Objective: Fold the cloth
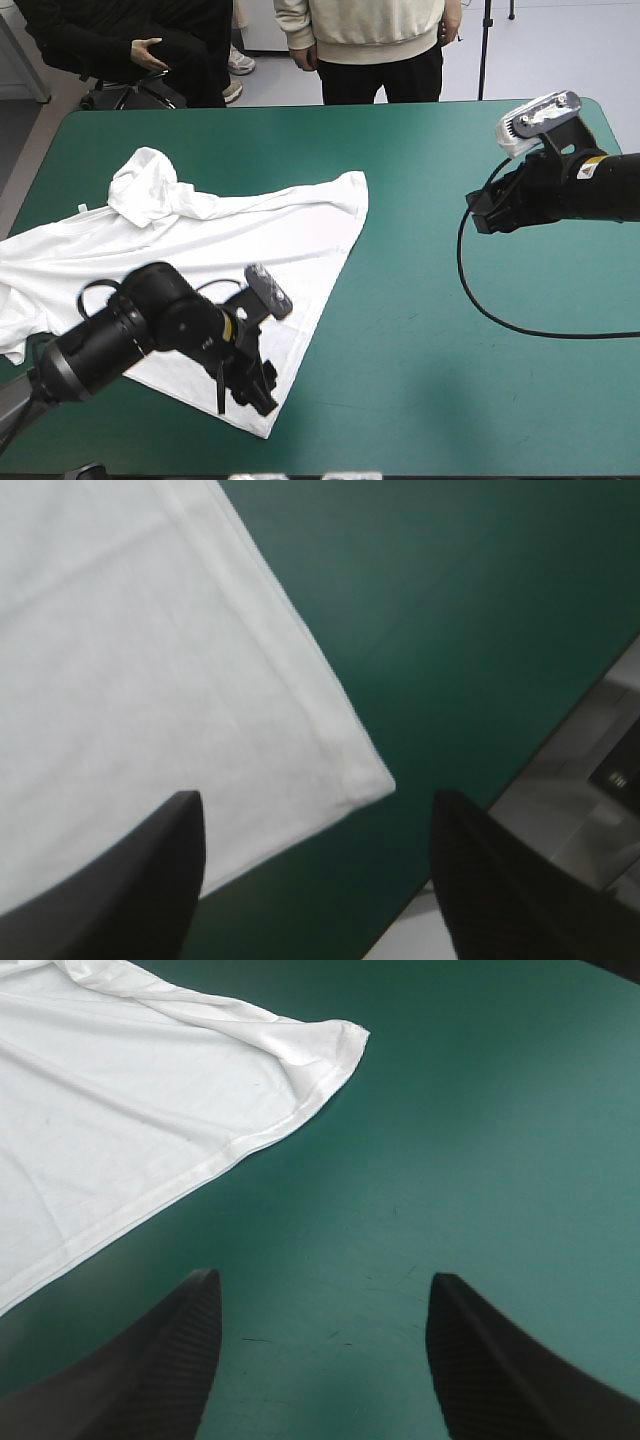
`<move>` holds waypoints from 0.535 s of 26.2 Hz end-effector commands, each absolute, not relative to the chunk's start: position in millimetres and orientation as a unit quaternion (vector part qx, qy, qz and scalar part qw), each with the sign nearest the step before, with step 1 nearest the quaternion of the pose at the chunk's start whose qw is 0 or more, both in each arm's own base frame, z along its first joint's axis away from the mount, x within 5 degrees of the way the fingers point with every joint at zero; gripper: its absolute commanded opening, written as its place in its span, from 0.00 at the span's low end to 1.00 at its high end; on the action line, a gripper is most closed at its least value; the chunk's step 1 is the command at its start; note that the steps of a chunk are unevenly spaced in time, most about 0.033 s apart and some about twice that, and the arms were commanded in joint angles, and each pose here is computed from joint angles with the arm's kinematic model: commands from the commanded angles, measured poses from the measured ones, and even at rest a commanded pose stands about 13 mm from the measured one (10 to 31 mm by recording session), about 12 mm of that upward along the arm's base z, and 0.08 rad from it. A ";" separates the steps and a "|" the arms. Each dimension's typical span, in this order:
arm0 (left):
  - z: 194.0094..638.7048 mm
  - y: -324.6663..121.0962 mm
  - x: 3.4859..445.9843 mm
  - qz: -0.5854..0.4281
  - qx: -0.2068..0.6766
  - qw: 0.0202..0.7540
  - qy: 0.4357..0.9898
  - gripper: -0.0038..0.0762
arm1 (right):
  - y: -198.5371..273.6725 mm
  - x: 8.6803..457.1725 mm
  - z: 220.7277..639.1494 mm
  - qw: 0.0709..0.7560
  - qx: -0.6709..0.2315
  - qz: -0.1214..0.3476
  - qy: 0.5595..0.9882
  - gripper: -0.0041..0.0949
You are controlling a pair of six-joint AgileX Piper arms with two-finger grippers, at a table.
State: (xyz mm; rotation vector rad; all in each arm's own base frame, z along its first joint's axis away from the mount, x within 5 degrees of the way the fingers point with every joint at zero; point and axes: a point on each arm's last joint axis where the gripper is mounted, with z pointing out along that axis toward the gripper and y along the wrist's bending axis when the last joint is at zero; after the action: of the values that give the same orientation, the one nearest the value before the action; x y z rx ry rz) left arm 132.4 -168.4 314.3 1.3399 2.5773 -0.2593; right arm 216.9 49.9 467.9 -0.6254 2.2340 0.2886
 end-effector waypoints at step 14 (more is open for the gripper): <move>216.7 -174.2 94.0 -0.114 0.405 0.168 0.892 0.63 | 50.7 208.4 479.6 0.414 -0.240 0.128 0.868 0.61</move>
State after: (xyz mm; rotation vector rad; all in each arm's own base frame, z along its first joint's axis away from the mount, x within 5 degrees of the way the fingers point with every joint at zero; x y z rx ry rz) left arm 91.1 -173.4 211.4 1.2102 2.6087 -0.2932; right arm 216.8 50.5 468.1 -0.6134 2.2359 0.3038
